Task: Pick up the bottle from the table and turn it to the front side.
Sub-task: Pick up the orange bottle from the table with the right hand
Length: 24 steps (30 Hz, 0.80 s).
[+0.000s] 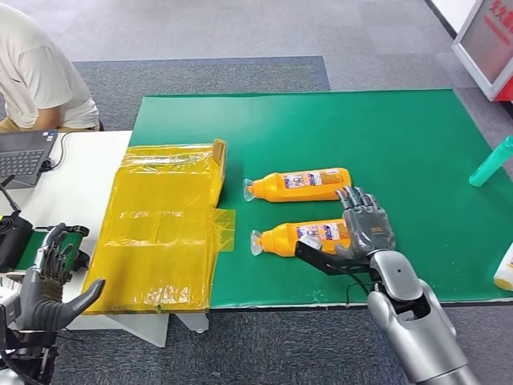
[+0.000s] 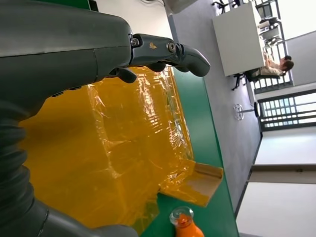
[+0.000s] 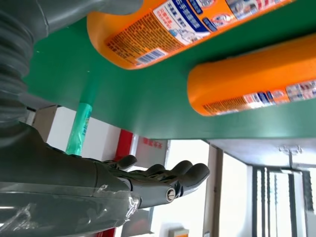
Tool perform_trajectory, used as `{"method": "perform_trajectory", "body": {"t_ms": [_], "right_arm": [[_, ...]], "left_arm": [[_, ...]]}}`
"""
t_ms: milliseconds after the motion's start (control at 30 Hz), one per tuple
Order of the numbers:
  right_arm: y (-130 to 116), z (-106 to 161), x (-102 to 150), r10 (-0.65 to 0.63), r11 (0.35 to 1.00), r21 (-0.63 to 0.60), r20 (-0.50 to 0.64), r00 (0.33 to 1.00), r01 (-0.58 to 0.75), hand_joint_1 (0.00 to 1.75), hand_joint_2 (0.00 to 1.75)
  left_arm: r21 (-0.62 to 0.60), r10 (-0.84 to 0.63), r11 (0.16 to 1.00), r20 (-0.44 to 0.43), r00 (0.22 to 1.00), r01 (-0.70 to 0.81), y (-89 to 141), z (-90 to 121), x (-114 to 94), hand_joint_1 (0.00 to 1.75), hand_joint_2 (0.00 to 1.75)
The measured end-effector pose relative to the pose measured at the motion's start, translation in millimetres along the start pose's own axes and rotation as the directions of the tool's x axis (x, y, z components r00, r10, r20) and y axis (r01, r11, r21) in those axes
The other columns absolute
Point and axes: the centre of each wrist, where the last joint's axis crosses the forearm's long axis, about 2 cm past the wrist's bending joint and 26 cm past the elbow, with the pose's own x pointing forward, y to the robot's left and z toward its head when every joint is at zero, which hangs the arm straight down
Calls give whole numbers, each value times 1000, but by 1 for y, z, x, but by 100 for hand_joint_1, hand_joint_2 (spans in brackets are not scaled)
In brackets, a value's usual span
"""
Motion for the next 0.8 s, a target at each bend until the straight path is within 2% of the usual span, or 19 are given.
{"method": "perform_trajectory", "body": {"t_ms": [133,333,800], "right_arm": [[-6,-11,1,25,995,100,-19,1000,-23,0,175],[-30,-38,-2,64,981,188,-37,997,-56,0,175],[-68,-85,-14,174,952,264,-60,983,-152,0,175]], "left_arm": [[1,-2,1000,2,1000,2,2,1,0,0,175],[0,-6,1000,7,1000,6,6,2,0,0,175],[14,-8,1000,17,1000,7,7,-4,2,0,175]]}}
